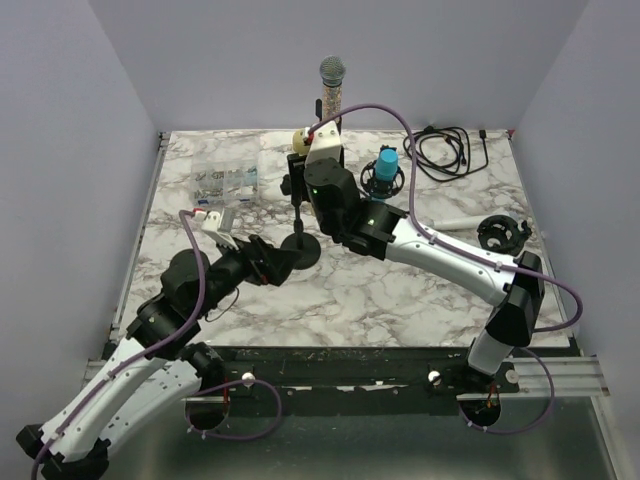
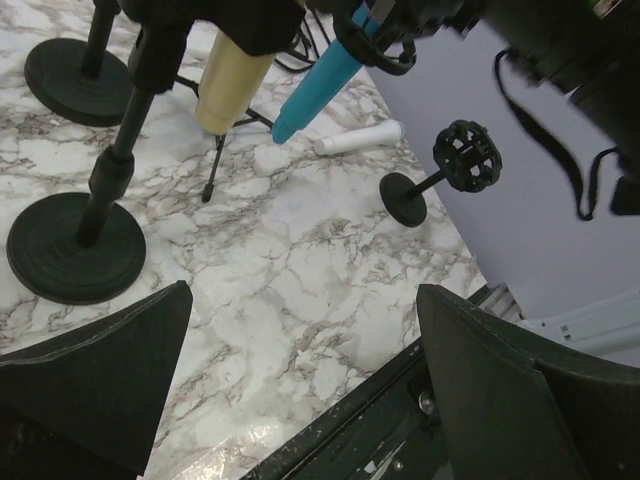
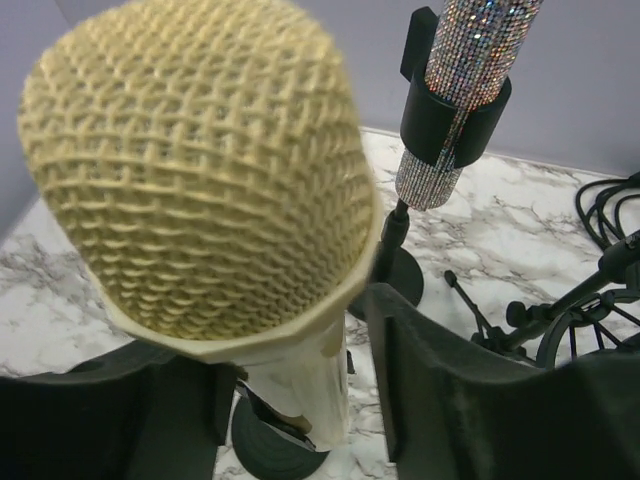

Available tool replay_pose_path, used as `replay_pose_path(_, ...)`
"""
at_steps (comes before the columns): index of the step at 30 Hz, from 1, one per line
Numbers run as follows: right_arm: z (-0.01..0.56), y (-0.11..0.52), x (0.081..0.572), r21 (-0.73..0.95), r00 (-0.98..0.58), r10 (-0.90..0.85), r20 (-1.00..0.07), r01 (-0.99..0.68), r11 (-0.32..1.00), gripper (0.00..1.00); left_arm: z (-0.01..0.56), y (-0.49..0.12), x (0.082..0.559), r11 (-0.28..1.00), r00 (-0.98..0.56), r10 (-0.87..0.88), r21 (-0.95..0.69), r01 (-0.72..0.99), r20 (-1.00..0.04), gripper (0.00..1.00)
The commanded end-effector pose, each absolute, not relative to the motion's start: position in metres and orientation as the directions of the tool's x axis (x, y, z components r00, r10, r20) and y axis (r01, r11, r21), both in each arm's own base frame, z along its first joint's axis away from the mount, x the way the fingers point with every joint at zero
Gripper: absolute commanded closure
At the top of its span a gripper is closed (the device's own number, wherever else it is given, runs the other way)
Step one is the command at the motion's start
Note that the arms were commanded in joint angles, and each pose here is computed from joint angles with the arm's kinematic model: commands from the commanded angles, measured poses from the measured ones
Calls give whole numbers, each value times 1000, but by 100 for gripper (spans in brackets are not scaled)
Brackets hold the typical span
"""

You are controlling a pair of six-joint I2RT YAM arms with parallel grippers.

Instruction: Remove the microphone from the stand

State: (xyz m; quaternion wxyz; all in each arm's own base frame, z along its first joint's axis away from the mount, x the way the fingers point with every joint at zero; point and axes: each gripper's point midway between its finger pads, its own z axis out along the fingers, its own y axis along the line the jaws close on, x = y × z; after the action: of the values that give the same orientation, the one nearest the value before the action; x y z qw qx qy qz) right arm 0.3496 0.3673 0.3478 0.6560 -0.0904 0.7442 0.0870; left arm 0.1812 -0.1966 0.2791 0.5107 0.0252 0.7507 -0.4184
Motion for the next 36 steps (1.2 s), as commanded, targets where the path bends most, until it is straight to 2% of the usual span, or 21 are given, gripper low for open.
replay_pose_path(1,337,378,354,-27,-114,-59,-992,-263,964,48,322,-193,183,589,-421,-374,-562,581,-827,1)
replay_pose_path(7,336,381,347,-64,-81,-97,-992,-341,938,64,344,-171,215,600,-350,-395,-527,602,-849,1)
replay_pose_path(12,334,389,341,-124,-61,-165,-984,-425,897,77,359,-165,229,515,-311,-437,-518,683,-844,2)
replay_pose_path(17,331,400,338,-121,-78,-185,-980,-504,855,83,363,-170,239,509,-268,-361,-429,746,-893,2)
replay_pose_path(20,327,407,335,-97,-110,-187,-976,-552,828,90,367,-172,242,512,-237,-315,-375,773,-919,1)
replay_pose_path(22,325,411,335,-82,-126,-186,-975,-571,817,99,370,-170,246,535,-212,-295,-345,771,-932,1)
replay_pose_path(27,324,418,333,-56,-151,-187,-971,-612,789,99,376,-163,250,572,-125,-234,-240,784,-964,2)
replay_pose_path(33,319,424,328,-46,-169,-220,-961,-684,728,99,362,-168,260,529,-149,-62,-159,833,-987,7)
replay_pose_path(36,315,425,330,-46,-181,-240,-954,-702,711,99,357,-169,265,517,-125,-36,-125,847,-992,8)
